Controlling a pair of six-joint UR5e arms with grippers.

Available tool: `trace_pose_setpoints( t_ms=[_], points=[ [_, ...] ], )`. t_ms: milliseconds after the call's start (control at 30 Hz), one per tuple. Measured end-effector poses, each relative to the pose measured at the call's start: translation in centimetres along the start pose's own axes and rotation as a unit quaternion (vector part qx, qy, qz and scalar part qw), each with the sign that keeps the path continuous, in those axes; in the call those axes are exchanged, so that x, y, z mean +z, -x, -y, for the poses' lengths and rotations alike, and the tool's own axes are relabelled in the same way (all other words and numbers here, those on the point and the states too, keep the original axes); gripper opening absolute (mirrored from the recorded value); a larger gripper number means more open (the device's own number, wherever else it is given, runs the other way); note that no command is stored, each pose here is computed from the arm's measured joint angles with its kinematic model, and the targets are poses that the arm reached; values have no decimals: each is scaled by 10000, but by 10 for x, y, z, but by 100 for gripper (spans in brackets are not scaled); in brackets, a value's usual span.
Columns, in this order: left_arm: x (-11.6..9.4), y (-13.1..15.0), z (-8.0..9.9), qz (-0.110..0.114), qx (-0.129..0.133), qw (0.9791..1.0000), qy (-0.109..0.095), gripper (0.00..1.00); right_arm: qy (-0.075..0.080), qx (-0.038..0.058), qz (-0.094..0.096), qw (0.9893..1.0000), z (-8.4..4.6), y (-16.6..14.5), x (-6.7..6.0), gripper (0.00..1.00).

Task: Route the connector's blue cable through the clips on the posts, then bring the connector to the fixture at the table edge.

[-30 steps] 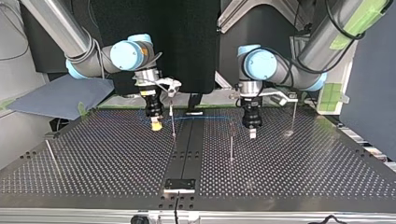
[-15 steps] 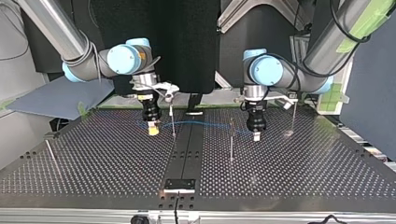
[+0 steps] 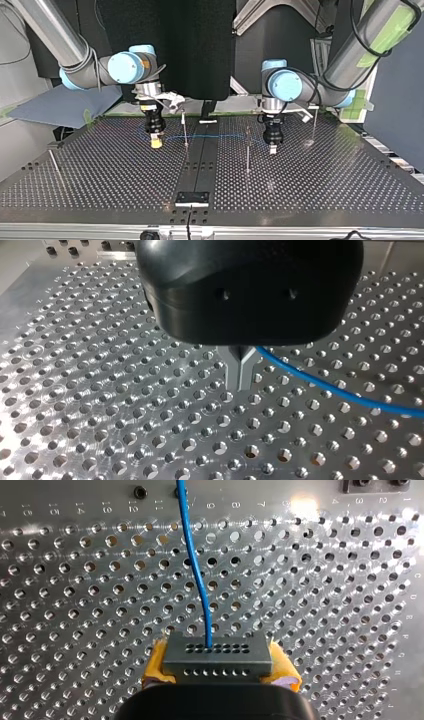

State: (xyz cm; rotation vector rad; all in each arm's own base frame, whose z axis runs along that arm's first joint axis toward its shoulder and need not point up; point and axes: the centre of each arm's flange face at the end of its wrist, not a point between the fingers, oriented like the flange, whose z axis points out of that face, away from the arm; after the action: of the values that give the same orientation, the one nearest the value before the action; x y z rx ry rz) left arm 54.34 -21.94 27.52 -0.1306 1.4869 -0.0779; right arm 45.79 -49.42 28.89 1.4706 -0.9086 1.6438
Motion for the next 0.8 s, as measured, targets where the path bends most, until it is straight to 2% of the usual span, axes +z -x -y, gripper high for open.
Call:
trace_pose_setpoints(
  t_ms=[367,533,567,600,633,667,700,733,767,800],
  points=[
    [3,1,-3,9,-202,9998,-70,0,-85,-3,18,10000,2,0,0,0],
    [5,1,-6,-15,-245,9996,-130,6,-91,-8,34,10000,2,1,-1,0],
    [5,1,-7,-17,-252,9996,-144,21,-96,-8,40,9999,3,1,-1,0],
    [6,1,-8,-19,-251,9995,-168,43,-99,-9,45,9999,3,1,-1,0],
    [7,1,-9,-17,-243,9995,-188,43,-102,-9,50,9999,3,1,-1,0],
    [7,1,-9,-14,-234,9995,-200,69,-103,-9,60,9999,3,1,-1,0],
    [8,1,-10,-9,-199,9995,-235,86,-103,-10,68,9999,3,2,-2,0],
    [9,1,-11,-12,-179,9995,-256,86,-103,-12,78,9999,3,2,-2,0],
    [9,1,-11,-22,-163,9995,-278,100,-104,-15,93,9999,3,2,-2,0],
    [9,1,-12,-44,-138,9994,-305,100,-104,-16,101,9999,3,2,-2,0]
  ],
)
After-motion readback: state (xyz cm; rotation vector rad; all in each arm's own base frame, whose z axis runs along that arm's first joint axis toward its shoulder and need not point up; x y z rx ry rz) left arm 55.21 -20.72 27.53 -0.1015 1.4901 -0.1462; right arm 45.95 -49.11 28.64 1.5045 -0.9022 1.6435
